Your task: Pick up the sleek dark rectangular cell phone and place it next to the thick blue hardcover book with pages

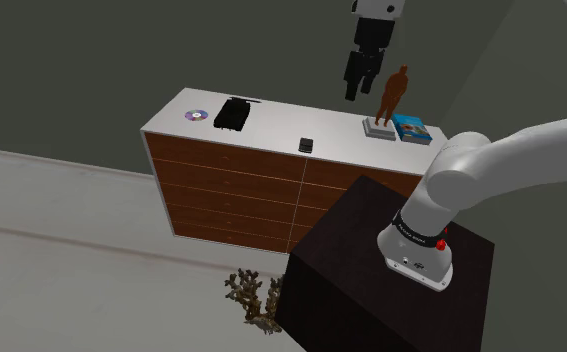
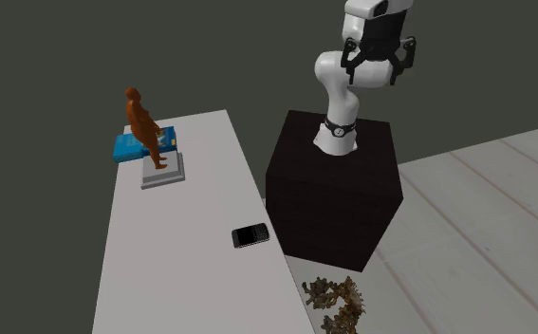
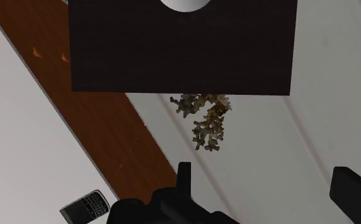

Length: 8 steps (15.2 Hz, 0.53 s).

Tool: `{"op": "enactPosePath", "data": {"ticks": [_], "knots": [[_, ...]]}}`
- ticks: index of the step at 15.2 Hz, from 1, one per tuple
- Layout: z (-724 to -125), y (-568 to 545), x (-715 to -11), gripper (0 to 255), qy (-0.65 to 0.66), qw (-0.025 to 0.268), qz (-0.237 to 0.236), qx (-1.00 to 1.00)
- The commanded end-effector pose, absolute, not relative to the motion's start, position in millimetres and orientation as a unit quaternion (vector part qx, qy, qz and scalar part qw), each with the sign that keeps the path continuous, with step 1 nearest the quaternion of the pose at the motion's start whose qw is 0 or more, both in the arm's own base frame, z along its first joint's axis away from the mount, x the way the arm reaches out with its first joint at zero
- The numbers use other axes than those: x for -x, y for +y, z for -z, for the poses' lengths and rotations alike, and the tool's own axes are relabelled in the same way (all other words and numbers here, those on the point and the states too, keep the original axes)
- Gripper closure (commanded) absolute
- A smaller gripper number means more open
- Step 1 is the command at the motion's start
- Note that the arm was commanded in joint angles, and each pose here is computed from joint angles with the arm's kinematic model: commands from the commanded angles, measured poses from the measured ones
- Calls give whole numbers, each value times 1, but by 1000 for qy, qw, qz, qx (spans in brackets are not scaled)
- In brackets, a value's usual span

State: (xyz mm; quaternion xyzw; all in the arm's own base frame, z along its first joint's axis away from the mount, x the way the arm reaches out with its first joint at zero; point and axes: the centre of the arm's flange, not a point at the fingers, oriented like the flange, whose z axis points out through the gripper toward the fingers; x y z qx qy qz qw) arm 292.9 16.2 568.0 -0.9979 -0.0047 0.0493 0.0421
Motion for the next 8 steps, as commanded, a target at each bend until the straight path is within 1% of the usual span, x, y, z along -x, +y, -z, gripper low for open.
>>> {"op": "enactPosePath", "data": {"ticks": [1, 8], "knots": [[-568, 16, -293, 0, -5, 42, -49, 998], [-503, -11, -349, 0, 76, 41, -41, 995]]}}
